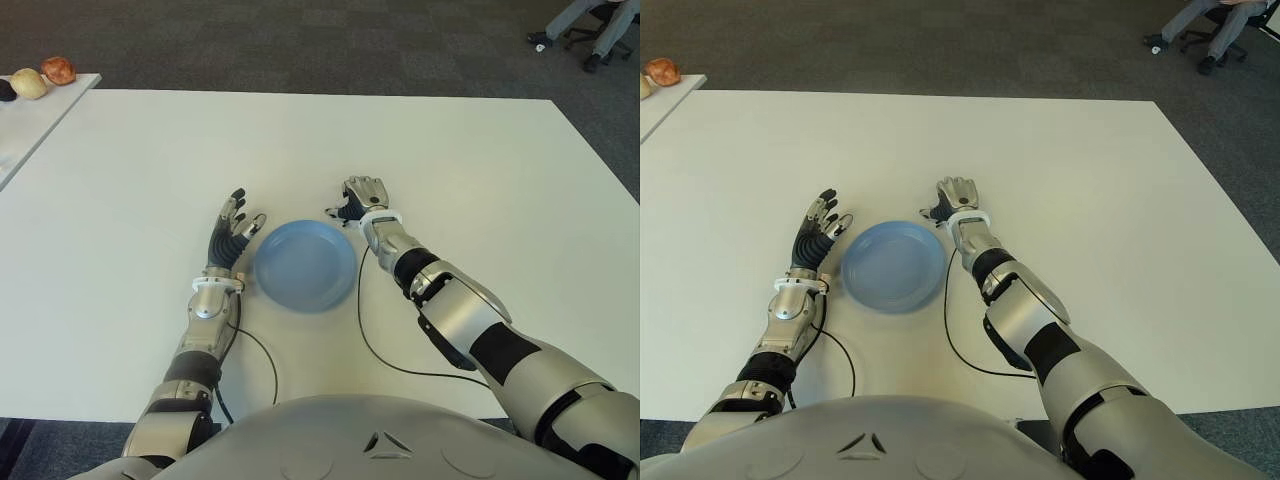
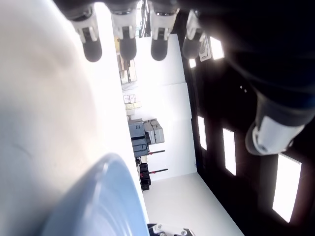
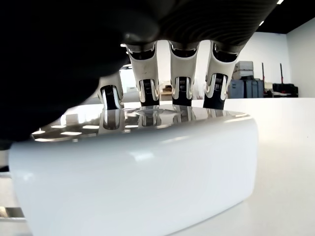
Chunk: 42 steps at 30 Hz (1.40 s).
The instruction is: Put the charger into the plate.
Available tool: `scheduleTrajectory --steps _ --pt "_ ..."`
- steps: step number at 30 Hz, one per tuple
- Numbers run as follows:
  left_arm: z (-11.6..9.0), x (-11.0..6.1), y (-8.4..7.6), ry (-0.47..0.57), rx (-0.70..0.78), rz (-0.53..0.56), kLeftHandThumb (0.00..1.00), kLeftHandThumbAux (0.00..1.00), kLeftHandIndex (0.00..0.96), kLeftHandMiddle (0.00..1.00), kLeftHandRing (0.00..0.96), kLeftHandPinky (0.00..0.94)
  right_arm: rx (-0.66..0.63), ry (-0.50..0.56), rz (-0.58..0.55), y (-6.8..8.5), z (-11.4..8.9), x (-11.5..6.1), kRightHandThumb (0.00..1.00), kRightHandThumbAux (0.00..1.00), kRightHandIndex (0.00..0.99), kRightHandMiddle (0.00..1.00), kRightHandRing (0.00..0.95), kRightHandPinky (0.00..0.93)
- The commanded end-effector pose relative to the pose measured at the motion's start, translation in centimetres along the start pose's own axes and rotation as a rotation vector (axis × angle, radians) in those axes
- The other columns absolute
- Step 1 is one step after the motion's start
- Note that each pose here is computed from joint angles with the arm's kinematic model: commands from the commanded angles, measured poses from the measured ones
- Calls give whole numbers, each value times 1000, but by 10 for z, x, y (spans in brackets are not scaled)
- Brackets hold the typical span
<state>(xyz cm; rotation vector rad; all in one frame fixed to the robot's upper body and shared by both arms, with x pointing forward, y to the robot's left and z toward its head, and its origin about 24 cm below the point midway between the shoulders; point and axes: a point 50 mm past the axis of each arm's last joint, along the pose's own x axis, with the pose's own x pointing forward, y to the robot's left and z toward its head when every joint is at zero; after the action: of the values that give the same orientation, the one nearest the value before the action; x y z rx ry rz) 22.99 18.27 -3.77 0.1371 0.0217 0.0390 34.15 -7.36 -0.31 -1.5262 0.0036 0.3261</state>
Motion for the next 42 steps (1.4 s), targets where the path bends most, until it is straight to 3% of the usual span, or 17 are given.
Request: scheduleTrajectory --steps 1,11,42 --pt "-33 -29 -5 177 -3 -1 0 525 0 53 54 52 23 37 146 34 -10 -16 858 668 466 474 759 797" --pt "-34 -26 -8 194 6 -1 0 525 0 42 45 46 54 17 66 2 -4 1 856 672 440 479 749 775" --pt "-38 -23 -9 212 4 -39 0 542 0 29 28 36 128 -122 -212 -55 7 15 859 669 455 478 703 749"
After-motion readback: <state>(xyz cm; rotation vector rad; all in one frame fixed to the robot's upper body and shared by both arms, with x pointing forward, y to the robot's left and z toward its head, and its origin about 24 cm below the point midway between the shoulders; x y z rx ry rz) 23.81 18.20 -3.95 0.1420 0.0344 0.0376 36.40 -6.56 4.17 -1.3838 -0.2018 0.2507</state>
